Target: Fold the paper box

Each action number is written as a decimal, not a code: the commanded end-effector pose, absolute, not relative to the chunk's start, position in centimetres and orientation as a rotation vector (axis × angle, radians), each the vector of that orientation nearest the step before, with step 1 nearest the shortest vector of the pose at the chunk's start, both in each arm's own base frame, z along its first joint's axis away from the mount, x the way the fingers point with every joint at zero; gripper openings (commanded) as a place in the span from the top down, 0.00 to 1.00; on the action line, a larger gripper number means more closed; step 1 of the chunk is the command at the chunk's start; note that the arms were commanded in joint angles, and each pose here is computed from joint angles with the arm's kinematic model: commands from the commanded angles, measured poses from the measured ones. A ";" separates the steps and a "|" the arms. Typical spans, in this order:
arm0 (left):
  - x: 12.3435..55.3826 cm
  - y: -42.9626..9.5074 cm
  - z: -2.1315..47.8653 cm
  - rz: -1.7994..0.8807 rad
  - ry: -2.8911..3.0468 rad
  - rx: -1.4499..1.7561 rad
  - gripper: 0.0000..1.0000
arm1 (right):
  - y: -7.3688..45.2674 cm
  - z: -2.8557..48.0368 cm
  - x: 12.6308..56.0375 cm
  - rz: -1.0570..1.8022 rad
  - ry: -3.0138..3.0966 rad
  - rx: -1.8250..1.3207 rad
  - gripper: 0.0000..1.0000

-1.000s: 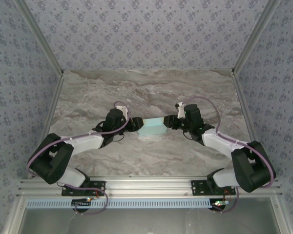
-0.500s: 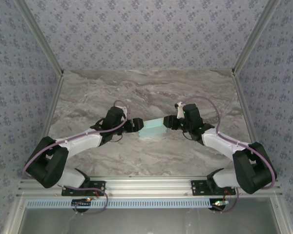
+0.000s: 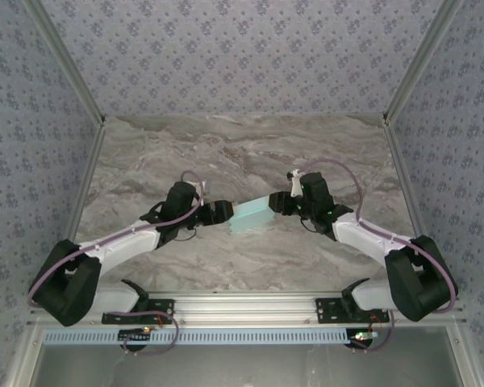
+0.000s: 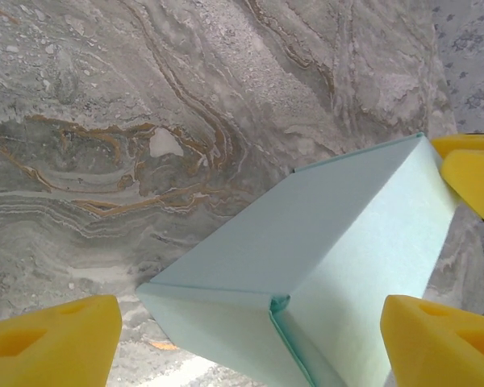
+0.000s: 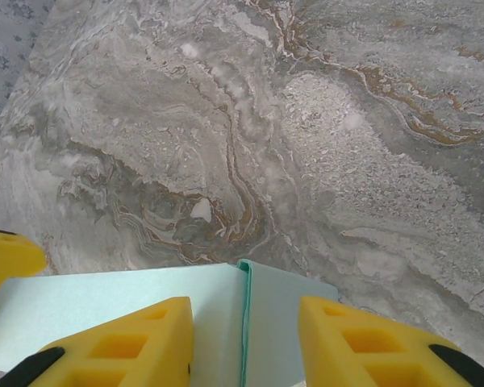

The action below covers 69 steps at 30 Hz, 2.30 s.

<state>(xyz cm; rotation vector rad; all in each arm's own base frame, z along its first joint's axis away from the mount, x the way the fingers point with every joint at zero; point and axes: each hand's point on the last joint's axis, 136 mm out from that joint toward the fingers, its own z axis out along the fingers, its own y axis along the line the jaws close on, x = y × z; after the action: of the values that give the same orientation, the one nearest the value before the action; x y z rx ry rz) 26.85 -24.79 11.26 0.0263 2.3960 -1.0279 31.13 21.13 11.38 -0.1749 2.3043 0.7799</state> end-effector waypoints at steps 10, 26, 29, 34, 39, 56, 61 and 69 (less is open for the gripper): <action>25.3 -24.0 9.9 -1.068 2.442 -0.045 0.28 | 18.4 3.7 25.5 0.604 2.666 -0.167 0.60; 21.9 -23.0 2.8 -1.049 2.657 -0.092 0.59 | 17.2 2.8 24.6 0.630 2.718 -0.165 0.60; 21.6 -22.4 1.9 -1.009 2.678 -0.102 0.63 | 17.1 2.4 24.3 0.638 2.731 -0.158 0.60; 22.1 -21.5 0.9 -0.959 2.684 -0.134 0.70 | 17.0 1.6 23.9 0.658 2.750 -0.145 0.61; 24.5 -22.0 2.3 -0.969 2.620 -0.134 0.73 | 17.8 3.0 24.9 0.714 2.694 -0.123 0.61; 27.5 -23.2 4.2 -0.988 2.566 -0.068 0.75 | 18.3 5.0 25.5 0.885 2.611 -0.048 0.59; 27.0 -23.0 3.9 -0.977 2.598 -0.047 0.76 | 17.7 3.5 24.4 0.961 2.653 -0.001 0.65; 25.4 -22.5 1.4 -0.972 2.684 -0.044 0.79 | 16.5 0.7 22.7 0.991 2.718 0.085 0.75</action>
<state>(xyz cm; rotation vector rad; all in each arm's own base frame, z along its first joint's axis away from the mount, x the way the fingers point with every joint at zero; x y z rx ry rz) 30.42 -26.18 11.05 0.0556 2.2931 -1.1819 29.37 19.65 10.20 -0.1100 2.2918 1.0976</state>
